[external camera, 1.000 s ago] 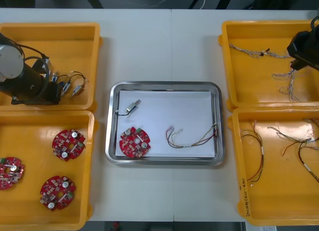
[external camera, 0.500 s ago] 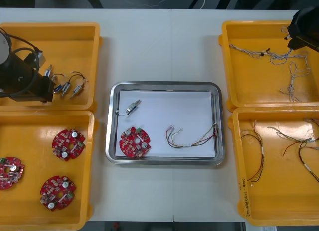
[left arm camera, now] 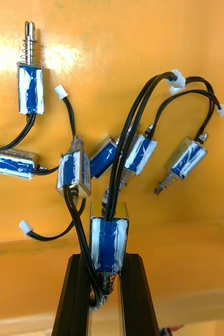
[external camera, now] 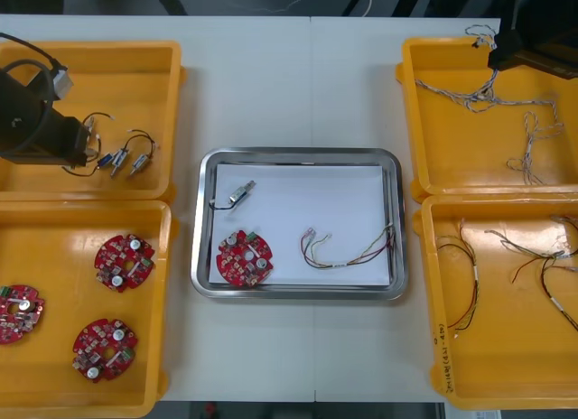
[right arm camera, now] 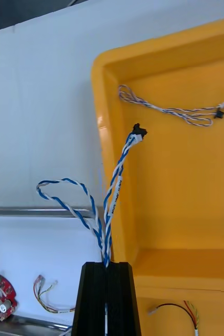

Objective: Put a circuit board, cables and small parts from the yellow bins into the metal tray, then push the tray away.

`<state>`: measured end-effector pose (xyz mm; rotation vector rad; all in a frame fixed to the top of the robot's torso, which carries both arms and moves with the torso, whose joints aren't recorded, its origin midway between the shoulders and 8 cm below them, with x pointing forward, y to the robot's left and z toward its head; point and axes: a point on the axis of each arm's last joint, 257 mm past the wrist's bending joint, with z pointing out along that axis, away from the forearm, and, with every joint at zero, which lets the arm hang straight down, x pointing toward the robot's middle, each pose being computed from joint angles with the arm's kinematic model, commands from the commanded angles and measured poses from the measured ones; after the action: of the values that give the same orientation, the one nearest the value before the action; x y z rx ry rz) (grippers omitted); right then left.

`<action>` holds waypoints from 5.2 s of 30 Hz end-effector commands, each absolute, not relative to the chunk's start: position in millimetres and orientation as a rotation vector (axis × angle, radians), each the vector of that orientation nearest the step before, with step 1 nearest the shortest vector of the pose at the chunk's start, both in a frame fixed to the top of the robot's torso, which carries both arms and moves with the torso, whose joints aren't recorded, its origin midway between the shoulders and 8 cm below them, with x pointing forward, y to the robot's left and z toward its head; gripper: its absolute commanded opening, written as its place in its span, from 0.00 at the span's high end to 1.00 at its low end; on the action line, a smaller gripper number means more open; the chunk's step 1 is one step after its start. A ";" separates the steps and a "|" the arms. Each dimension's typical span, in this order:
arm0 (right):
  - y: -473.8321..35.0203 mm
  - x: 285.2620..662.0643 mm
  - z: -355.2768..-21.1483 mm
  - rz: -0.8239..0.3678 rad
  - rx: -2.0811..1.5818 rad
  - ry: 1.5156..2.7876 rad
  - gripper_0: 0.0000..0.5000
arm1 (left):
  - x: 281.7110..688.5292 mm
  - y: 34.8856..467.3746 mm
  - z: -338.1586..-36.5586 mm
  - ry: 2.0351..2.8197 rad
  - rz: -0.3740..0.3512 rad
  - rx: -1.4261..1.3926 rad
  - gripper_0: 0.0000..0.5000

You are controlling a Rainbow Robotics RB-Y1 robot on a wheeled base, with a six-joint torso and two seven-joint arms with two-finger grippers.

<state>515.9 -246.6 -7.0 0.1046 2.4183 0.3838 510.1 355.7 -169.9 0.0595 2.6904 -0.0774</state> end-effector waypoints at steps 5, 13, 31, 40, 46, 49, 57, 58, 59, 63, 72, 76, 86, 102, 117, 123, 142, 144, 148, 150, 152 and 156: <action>-222.0 484.8 -5.6 0.262 -0.248 2.405 1.00 | 518.7 377.5 -93.2 2.581 0.083 0.262 1.00; -183.3 461.2 -25.6 0.157 -0.558 2.393 1.00 | 525.7 375.2 -72.7 2.547 0.114 0.286 1.00; -108.7 431.3 -90.1 -0.092 -1.389 2.158 1.00 | 518.1 369.6 -41.9 2.564 0.151 0.339 1.00; -78.3 435.7 -128.8 -0.199 -1.692 2.022 1.00 | 518.3 370.9 -39.9 2.560 0.156 0.345 1.00; -67.9 446.8 -150.1 -0.266 -1.798 1.952 1.00 | 517.8 371.5 -40.4 2.561 0.157 0.347 1.00; -62.8 454.7 -159.3 -0.257 -1.820 1.910 1.00 | 518.0 370.8 -40.7 2.561 0.155 0.348 1.00; -59.4 476.4 -182.3 -0.252 -1.854 1.810 1.00 | 518.3 370.7 -40.5 2.561 0.153 0.340 1.00; -61.0 478.9 -185.2 -0.256 -1.854 1.813 1.00 | 518.5 371.3 -40.0 2.559 0.155 0.341 1.00; -62.4 480.3 -190.2 -0.256 -1.858 1.822 1.00 | 518.8 371.2 -40.8 2.559 0.154 0.338 1.00; -61.5 485.8 -198.6 -0.269 -1.858 1.821 1.00 | 519.4 372.1 -41.4 2.560 0.153 0.334 1.00; -54.6 498.1 -215.1 -0.321 -1.825 1.777 1.00 | 519.8 372.4 -41.1 2.559 0.153 0.327 0.00; -56.3 505.2 -223.0 -0.313 -1.798 1.779 1.00 | 519.8 373.0 -41.4 2.560 0.154 0.324 0.00; -73.4 517.0 -232.2 -0.378 -1.773 1.802 1.00 | 519.4 373.4 -41.5 2.560 0.155 0.325 0.00; -72.5 520.4 -235.7 -0.369 -1.732 1.793 1.00 | 518.9 359.2 -56.5 2.566 0.080 0.358 0.00; -70.3 522.4 -238.4 -0.369 -1.703 1.785 0.00 | 523.9 327.2 -92.7 2.565 0.027 0.464 0.00; -66.7 523.5 -222.1 -0.399 -1.687 1.748 0.00 | 526.4 323.3 -104.9 2.544 0.007 0.472 0.00; -80.4 477.7 -147.9 -0.396 -1.789 1.896 0.00 | 536.7 291.9 -141.9 2.492 -0.014 0.546 0.00; -86.6 470.5 -139.1 -0.369 -1.783 1.929 0.00 | 537.0 288.4 -145.6 2.492 -0.015 0.553 0.00; -96.6 465.9 -114.1 -0.346 -1.724 1.941 0.00 | 539.5 280.8 -150.2 2.483 -0.014 0.567 0.00; -100.3 467.7 -100.8 -0.356 -1.693 1.922 0.00 | 538.9 279.4 -154.7 2.488 -0.013 0.573 0.00; -108.1 468.4 -86.7 -0.374 -1.657 1.905 0.00 | 539.5 276.4 -159.6 2.491 -0.021 0.575 0.00; -119.6 467.4 -66.2 -0.370 -1.605 1.890 0.00 | 541.9 271.9 -165.9 2.495 -0.042 0.565 0.00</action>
<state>461.1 -107.8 -110.8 -1.7024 1.9310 -0.3316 540.7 285.0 -157.5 0.4514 2.5246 -0.0464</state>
